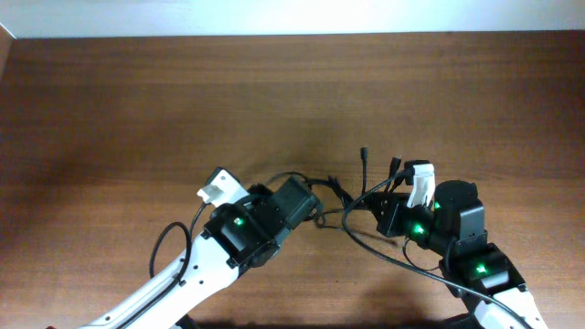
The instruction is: Untangle cables
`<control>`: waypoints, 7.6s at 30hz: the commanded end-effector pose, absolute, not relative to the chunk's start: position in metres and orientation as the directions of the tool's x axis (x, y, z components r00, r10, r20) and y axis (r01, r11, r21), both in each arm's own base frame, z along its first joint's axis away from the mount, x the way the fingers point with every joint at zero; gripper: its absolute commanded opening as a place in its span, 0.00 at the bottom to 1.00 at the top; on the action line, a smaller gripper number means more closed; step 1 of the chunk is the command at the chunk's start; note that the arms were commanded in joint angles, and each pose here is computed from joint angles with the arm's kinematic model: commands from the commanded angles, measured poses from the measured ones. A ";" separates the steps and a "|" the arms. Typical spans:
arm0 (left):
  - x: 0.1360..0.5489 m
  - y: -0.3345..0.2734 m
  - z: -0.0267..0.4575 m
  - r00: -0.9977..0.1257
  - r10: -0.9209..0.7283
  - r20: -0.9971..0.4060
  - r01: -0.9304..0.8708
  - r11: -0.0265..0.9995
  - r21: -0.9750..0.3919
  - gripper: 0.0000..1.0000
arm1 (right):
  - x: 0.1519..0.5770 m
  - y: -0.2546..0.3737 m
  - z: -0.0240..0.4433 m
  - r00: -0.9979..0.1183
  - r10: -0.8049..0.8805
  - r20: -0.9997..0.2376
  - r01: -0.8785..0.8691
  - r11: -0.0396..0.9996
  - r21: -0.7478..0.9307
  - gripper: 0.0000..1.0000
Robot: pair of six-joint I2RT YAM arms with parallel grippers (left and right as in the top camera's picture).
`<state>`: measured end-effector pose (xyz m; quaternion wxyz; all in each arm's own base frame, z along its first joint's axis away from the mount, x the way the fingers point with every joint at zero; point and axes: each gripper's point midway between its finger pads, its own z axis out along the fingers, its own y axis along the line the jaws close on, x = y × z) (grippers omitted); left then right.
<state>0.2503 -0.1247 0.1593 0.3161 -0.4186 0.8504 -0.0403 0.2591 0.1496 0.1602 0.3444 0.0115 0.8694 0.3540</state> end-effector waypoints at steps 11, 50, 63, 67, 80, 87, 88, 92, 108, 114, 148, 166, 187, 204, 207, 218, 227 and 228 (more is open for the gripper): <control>0.250 -0.123 0.169 -0.434 -0.750 -0.499 -0.686 0.634 -0.356 0.64 | 0.264 0.147 0.168 -0.739 0.268 -0.618 -0.235 0.757 0.610 0.04; 0.296 -0.225 0.156 -0.782 -0.175 -0.599 -0.031 0.970 -0.243 0.84 | 0.264 0.148 0.168 -0.740 0.267 -0.617 -0.237 0.755 0.611 0.04; 0.292 -0.223 0.141 -0.809 -0.149 -0.568 -0.037 0.978 -0.204 0.28 | 0.264 0.148 0.168 -0.740 0.267 -0.617 -0.237 0.755 0.611 0.04; 0.292 -0.223 0.141 -0.809 -0.149 -0.568 -0.037 0.978 -0.204 0.17 | 0.264 0.148 0.168 -0.740 0.267 -0.617 -0.237 0.755 0.611 0.04; 0.292 -0.222 0.143 -0.806 -0.150 -0.572 -0.036 0.978 -0.206 0.00 | 0.265 0.146 0.168 -0.738 0.269 -0.619 -0.232 0.760 0.608 0.38; 0.294 -0.210 0.184 -0.732 -0.101 -0.674 0.033 0.983 -0.183 0.00 | 0.265 0.147 0.168 -0.738 0.269 -0.619 -0.233 0.759 0.608 0.99; 0.295 -0.206 0.191 -0.714 -0.113 -0.691 0.025 0.982 -0.187 0.00 | 0.265 0.147 0.168 -0.738 0.269 -0.619 -0.233 0.759 0.608 0.99; 0.296 -0.192 0.218 -0.645 -0.156 -0.748 -0.004 0.980 -0.200 0.00 | 0.264 0.147 0.168 -0.739 0.268 -0.618 -0.235 0.757 0.610 0.99; 0.281 -0.240 0.234 -0.710 -0.173 -0.682 0.174 0.896 -0.409 0.00 | 0.261 0.174 0.206 -0.762 0.343 -0.550 -0.295 0.572 0.765 0.99; 0.273 -0.266 0.246 -0.721 -0.117 -0.683 0.309 0.828 -0.468 0.00 | 0.261 0.174 0.205 -0.764 0.350 -0.542 -0.284 0.572 0.769 0.99; 0.255 -0.292 0.257 -0.713 -0.003 -0.701 0.481 0.725 -0.492 0.00 | 0.278 0.169 0.197 -0.768 0.445 -0.460 -0.164 0.558 0.813 0.14; 0.246 -0.309 0.272 -0.707 0.005 -0.708 0.548 0.635 -0.544 0.00 | 0.281 0.171 0.184 -0.787 0.438 -0.434 -0.134 0.566 0.813 0.20; 0.267 -0.250 0.225 -0.724 0.010 -0.689 0.332 0.881 -0.336 0.04 | 0.259 0.179 0.226 -0.764 0.396 -0.509 -0.289 0.495 0.819 0.04; 0.265 -0.244 0.168 -0.813 0.104 -0.573 0.280 0.932 -0.229 0.00 | 0.235 0.174 0.271 -0.681 0.413 -0.604 -0.425 0.449 0.786 0.04; 0.266 -0.245 0.159 -0.823 0.114 -0.557 0.277 0.936 -0.218 0.08 | 0.235 0.174 0.271 -0.681 0.413 -0.604 -0.425 0.449 0.786 0.04; 0.279 -0.231 0.148 -0.820 0.063 -0.568 0.179 0.972 -0.150 0.08 | 0.233 0.176 0.272 -0.689 0.402 -0.603 -0.434 0.438 0.788 0.04; 0.286 -0.228 0.144 -0.810 0.056 -0.583 0.155 0.980 -0.121 0.08 | 0.224 0.184 0.284 -0.692 0.371 -0.619 -0.494 0.380 0.782 0.04; 0.288 -0.225 0.144 -0.810 0.030 -0.586 0.125 0.985 -0.121 0.08 | 0.224 0.184 0.284 -0.693 0.371 -0.618 -0.495 0.380 0.782 0.04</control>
